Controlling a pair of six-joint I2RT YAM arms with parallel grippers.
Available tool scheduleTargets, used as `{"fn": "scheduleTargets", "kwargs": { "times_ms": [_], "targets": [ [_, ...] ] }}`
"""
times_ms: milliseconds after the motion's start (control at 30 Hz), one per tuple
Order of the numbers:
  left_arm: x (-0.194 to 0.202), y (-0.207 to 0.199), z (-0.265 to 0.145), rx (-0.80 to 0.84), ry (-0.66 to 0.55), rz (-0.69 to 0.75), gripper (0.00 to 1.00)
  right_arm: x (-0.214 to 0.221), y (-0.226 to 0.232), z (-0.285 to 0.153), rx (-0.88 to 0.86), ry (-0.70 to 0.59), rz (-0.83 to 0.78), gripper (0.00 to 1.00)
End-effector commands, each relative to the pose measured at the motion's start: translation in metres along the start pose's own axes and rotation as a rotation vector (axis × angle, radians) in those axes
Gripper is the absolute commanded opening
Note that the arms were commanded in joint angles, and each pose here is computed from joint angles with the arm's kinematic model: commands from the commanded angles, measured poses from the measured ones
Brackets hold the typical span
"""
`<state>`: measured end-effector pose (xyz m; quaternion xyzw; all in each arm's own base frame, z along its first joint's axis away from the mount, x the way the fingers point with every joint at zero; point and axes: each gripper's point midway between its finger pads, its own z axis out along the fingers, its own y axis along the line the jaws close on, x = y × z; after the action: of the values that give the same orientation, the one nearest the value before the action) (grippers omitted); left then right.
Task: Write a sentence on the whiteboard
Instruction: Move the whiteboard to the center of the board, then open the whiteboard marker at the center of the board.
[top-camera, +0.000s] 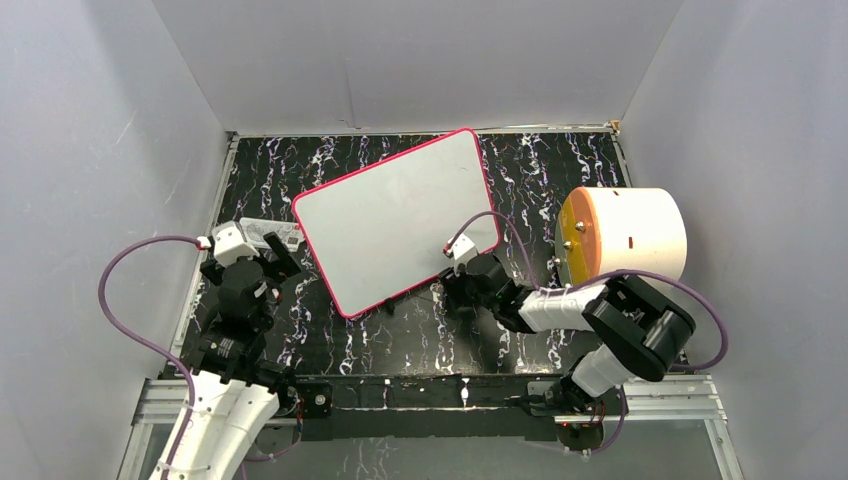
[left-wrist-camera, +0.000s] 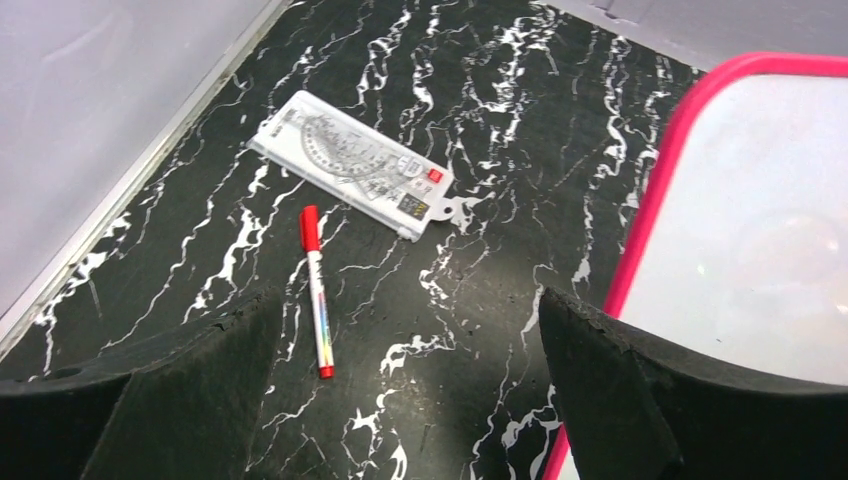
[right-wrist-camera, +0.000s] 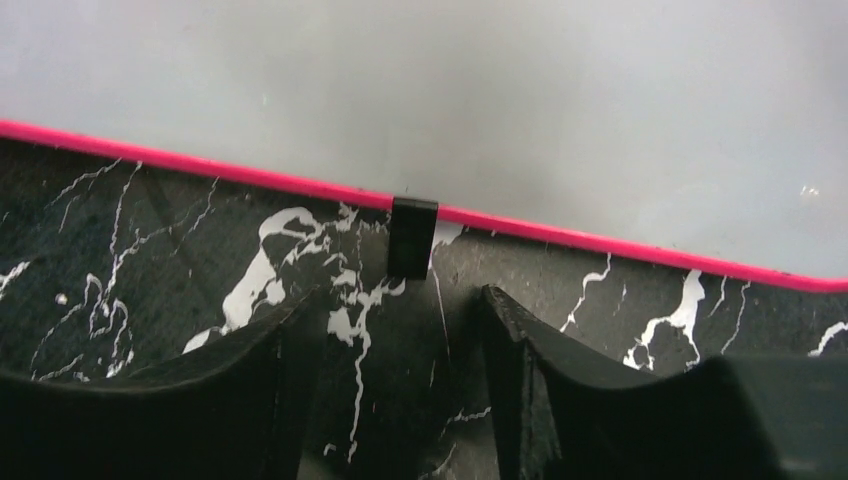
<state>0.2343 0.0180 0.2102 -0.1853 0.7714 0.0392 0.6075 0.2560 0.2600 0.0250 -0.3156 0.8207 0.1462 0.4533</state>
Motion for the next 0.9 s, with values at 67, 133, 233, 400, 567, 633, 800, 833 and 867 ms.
{"fn": "scheduleTargets", "kwargs": {
  "times_ms": [67,133,233,400,567,633,800,833,867],
  "targets": [
    [-0.023,0.019,0.001,-0.159,-0.029,-0.044,0.97,-0.021,-0.001,-0.021,-0.002,-0.111,0.02,0.79],
    [-0.022,0.021,0.005,-0.194,-0.015,-0.047,0.98,-0.028,-0.005,-0.029,0.011,-0.158,0.034,0.87],
    [-0.021,0.02,0.012,-0.23,0.001,-0.059,0.98,-0.031,-0.012,-0.04,0.045,-0.203,0.06,0.98],
    [-0.025,0.019,0.022,-0.278,0.003,-0.083,0.97,-0.041,-0.024,-0.056,0.097,-0.272,0.097,0.99],
    [-0.018,0.03,0.042,-0.334,0.057,-0.115,0.96,-0.046,-0.04,-0.066,0.179,-0.316,0.136,0.99],
    [-0.01,0.036,0.055,-0.335,0.114,-0.146,0.95,-0.047,-0.045,-0.071,0.206,-0.334,0.156,0.99],
    [0.016,0.054,0.083,-0.365,0.286,-0.173,0.93,-0.048,-0.056,-0.083,0.259,-0.386,0.199,0.99],
    [0.022,0.055,0.088,-0.359,0.327,-0.171,0.93,-0.049,-0.058,-0.085,0.266,-0.394,0.206,0.99],
    [0.03,0.057,0.093,-0.356,0.369,-0.172,0.93,-0.049,-0.059,-0.086,0.27,-0.401,0.211,0.99]
  ]
}}
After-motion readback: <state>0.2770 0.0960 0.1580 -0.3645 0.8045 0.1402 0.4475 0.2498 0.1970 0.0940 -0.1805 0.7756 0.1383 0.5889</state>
